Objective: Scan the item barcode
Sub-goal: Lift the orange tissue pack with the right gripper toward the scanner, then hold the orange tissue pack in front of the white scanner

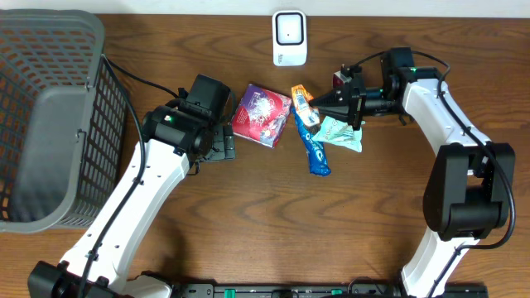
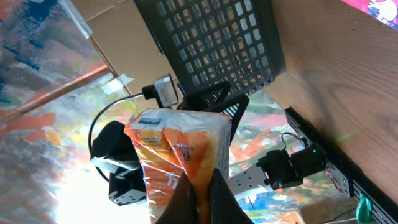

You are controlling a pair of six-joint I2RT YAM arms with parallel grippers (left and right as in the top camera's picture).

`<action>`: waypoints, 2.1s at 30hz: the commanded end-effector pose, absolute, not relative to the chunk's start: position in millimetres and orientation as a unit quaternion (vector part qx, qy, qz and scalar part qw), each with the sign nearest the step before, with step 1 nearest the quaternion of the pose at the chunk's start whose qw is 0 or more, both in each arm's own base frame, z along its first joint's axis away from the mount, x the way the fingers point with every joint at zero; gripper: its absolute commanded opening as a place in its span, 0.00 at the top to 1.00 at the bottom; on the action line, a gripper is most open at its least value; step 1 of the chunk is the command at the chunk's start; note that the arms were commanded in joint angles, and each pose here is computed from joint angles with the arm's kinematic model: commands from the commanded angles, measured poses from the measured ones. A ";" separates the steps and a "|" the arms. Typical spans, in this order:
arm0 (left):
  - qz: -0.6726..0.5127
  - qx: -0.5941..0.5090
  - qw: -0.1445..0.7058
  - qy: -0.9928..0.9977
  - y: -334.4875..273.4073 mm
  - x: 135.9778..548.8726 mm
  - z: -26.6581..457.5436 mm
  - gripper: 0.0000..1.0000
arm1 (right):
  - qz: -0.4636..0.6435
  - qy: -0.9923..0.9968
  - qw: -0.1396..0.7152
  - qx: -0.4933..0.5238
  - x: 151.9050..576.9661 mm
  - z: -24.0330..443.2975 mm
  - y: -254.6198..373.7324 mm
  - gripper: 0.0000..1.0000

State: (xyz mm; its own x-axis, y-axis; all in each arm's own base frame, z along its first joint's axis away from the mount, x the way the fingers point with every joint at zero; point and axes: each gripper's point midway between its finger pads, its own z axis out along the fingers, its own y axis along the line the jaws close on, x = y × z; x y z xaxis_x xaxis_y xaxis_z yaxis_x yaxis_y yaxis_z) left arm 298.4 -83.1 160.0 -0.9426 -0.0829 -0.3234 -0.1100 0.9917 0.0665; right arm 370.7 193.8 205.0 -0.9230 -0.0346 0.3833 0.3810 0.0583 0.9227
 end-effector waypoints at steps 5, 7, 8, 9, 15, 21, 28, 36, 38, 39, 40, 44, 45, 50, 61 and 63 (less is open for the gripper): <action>0.048 -0.051 0.162 0.984 -81.9 298.1 160.0 0.02 | -0.692 -0.704 0.131 -0.093 376.3 218.3 193.9 0.99; 0.048 -0.051 0.162 0.984 -81.9 298.1 160.0 0.02 | -0.690 -0.711 0.111 -0.076 380.8 216.7 194.2 0.99; 0.048 -0.051 0.162 0.984 -81.9 298.1 160.0 0.02 | -0.680 -0.724 0.090 -0.066 385.8 211.6 194.2 0.99; 0.048 -0.051 0.162 0.984 -81.9 298.1 160.0 0.02 | -0.661 -0.744 0.068 -0.063 392.1 202.6 193.6 0.99; 0.048 -0.051 0.162 0.984 -81.9 298.1 160.0 0.02 | -0.391 -0.908 -0.066 -0.135 440.2 118.4 147.7 0.99; 0.048 -0.051 0.162 0.984 -81.9 298.1 160.0 0.02 | -0.186 -0.959 -0.200 -0.071 478.5 106.1 116.1 0.99; 0.048 -0.051 0.162 0.984 -81.9 298.1 160.0 0.02 | -0.021 -0.965 -0.259 -0.026 493.7 101.2 85.4 0.99; 0.048 -0.051 0.162 0.984 -81.9 298.1 160.0 0.02 | -0.017 -0.970 -0.240 -0.036 499.3 61.4 83.3 0.95; 0.048 -0.051 0.162 0.984 -81.9 298.1 160.0 0.02 | -0.016 -0.972 -0.229 -0.056 498.7 50.7 77.3 0.91; 0.048 -0.051 0.162 0.984 -81.9 298.1 160.0 0.02 | -0.015 -0.972 -0.224 -0.064 498.5 45.7 72.8 0.87; 0.048 -0.051 0.162 0.984 -81.9 298.1 160.0 0.02 | -0.015 -0.973 -0.218 -0.071 497.7 41.0 68.9 0.85; 0.048 -0.051 0.162 0.984 -81.9 298.1 160.0 0.02 | -0.008 -0.977 -0.198 -0.081 490.9 34.3 56.8 0.55; 0.048 -0.051 0.162 0.984 -81.9 298.1 160.0 0.02 | -0.009 -0.976 -0.200 -0.083 491.0 37.2 55.4 0.46; 0.048 -0.051 0.162 0.984 -81.9 298.1 160.0 0.02 | -0.013 -0.970 -0.225 -0.088 497.5 58.8 51.5 0.38; 0.048 -0.051 0.162 0.984 -81.9 298.1 160.0 0.02 | -0.097 -0.956 -0.240 -0.135 508.5 70.1 55.3 0.21; 0.048 -0.051 0.162 0.984 -81.9 298.1 160.0 0.02 | -0.100 -0.956 -0.234 -0.146 507.9 60.6 55.7 0.21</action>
State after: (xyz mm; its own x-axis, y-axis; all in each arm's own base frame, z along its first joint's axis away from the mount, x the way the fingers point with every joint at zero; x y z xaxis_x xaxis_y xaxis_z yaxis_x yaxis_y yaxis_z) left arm 298.5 -83.1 160.0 -0.9425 -0.0829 -0.3238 -0.1100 0.9917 0.0664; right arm 509.1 49.9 65.3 -0.8522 0.2712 -0.4475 0.1990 0.9589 0.2020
